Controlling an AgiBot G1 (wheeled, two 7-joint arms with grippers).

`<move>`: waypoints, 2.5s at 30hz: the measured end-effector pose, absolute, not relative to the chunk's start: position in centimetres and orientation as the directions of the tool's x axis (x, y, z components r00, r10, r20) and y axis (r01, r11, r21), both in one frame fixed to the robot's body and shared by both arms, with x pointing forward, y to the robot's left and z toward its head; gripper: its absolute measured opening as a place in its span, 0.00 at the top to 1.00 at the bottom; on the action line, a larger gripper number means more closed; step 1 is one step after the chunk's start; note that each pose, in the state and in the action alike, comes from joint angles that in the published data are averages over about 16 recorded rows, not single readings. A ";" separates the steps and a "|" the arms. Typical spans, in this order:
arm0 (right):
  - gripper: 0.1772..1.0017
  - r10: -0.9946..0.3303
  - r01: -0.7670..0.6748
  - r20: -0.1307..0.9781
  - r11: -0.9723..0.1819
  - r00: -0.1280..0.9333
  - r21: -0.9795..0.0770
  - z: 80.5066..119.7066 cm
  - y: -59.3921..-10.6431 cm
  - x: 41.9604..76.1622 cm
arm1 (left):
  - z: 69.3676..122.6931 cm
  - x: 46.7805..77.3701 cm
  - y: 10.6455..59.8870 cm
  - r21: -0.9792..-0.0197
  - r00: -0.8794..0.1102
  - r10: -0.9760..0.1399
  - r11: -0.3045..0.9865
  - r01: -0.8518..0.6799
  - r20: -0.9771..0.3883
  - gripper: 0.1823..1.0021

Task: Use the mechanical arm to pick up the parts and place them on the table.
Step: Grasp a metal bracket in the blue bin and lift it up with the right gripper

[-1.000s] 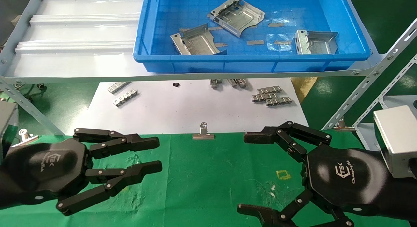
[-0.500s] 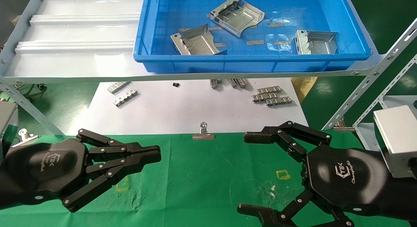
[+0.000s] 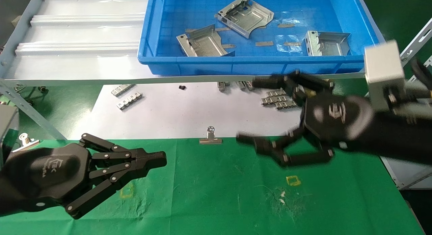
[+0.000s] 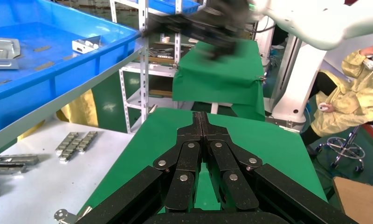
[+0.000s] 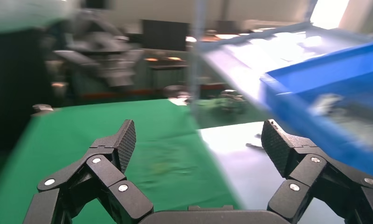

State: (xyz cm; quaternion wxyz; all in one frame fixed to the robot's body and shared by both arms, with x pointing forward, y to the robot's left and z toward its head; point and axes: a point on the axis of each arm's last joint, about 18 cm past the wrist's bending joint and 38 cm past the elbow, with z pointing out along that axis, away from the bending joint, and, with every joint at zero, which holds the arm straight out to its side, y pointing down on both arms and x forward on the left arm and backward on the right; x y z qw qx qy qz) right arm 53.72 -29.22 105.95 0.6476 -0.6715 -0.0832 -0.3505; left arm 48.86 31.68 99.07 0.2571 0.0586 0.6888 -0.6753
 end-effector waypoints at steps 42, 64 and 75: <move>0.20 -0.756 0.359 0.501 -0.368 0.421 -0.858 116.1 -18.9 73.9 | 99.1 48.9 31.7 -0.900 -0.861 -0.266 0.081 0.428 -0.433 0.79; 0.78 -0.773 0.336 0.500 -0.387 0.389 -0.859 115.3 -18.6 74.6 | 99.1 48.9 31.7 -0.900 -0.861 -0.266 0.081 0.428 -0.433 0.18; 0.94 -0.770 0.357 0.520 -0.400 0.369 -0.844 116.6 -19.0 74.2 | 99.1 48.9 31.7 -0.900 -0.861 -0.266 0.081 0.428 -0.433 0.04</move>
